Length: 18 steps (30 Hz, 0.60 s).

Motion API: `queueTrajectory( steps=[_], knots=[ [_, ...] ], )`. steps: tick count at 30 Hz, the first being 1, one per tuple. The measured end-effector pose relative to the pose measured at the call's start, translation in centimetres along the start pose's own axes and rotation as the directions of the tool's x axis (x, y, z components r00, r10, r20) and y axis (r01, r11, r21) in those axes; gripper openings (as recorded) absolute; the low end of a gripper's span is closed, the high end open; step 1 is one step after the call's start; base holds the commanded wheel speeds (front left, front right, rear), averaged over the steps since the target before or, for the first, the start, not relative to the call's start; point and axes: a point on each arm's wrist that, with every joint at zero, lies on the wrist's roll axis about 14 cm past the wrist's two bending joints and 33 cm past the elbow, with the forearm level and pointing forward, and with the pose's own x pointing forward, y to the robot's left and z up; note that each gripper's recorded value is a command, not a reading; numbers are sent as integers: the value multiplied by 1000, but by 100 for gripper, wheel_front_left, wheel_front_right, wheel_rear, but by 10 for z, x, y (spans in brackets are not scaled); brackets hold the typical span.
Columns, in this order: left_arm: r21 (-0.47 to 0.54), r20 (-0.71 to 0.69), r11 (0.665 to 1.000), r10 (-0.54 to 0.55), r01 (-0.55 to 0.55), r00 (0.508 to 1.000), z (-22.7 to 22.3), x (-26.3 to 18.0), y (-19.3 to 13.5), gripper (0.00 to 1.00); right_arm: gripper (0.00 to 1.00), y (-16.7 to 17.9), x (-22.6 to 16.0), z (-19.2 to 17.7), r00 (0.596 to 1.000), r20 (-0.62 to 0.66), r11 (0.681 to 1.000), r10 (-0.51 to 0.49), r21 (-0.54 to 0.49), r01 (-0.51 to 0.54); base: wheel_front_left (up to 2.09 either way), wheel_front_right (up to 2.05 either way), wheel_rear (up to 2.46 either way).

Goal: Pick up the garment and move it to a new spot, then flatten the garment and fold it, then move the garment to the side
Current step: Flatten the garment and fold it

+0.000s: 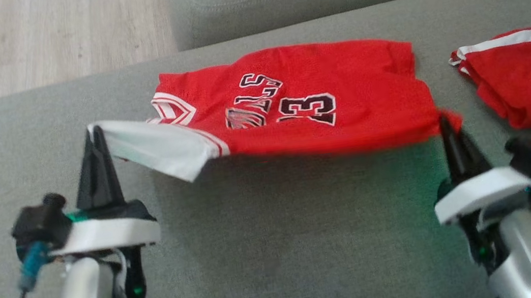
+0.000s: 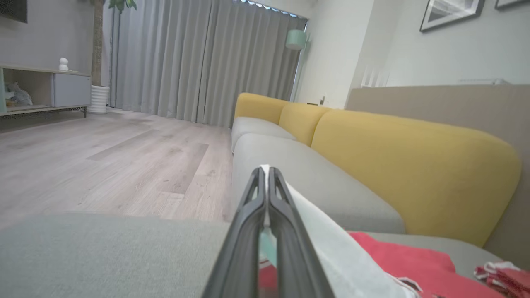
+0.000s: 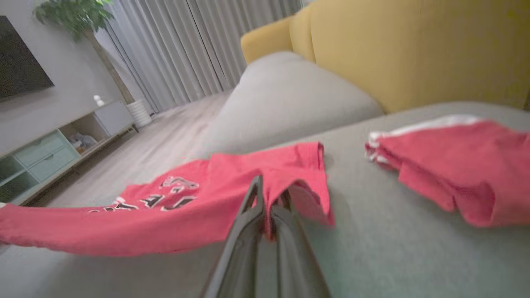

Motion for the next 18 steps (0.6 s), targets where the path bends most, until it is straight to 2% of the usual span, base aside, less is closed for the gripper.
queueTrajectory(
  steps=[4, 8, 12, 14, 18],
  knots=[
    [-31, 86, 999, -30, 33, 996, 39, 6, -9, 0, 0, 12, 6, 63, 986, 164, 998, 41, -59, -32, 0, 0, 0],
    [-32, 231, 995, -85, 95, 969, 105, 17, -26, 0, 0, 33, 6, 129, 945, 309, 987, 103, -146, -60, 0, 0, 0],
    [-28, 407, 988, -127, 152, 904, 182, 18, -45, 0, 0, 52, -3, 192, 886, 434, 972, 163, -226, -68, 0, 0, 0],
    [18, 487, 989, -138, 148, 862, 216, 12, -49, 0, 0, 58, -10, 219, 856, 481, 961, 190, -269, -62, 0, 0, 0],
    [47, 587, 987, -152, 154, 795, 262, -4, -58, 0, 0, 67, -28, 254, 810, 540, 942, 229, -334, -44, 0, 0, 0]
  ],
)
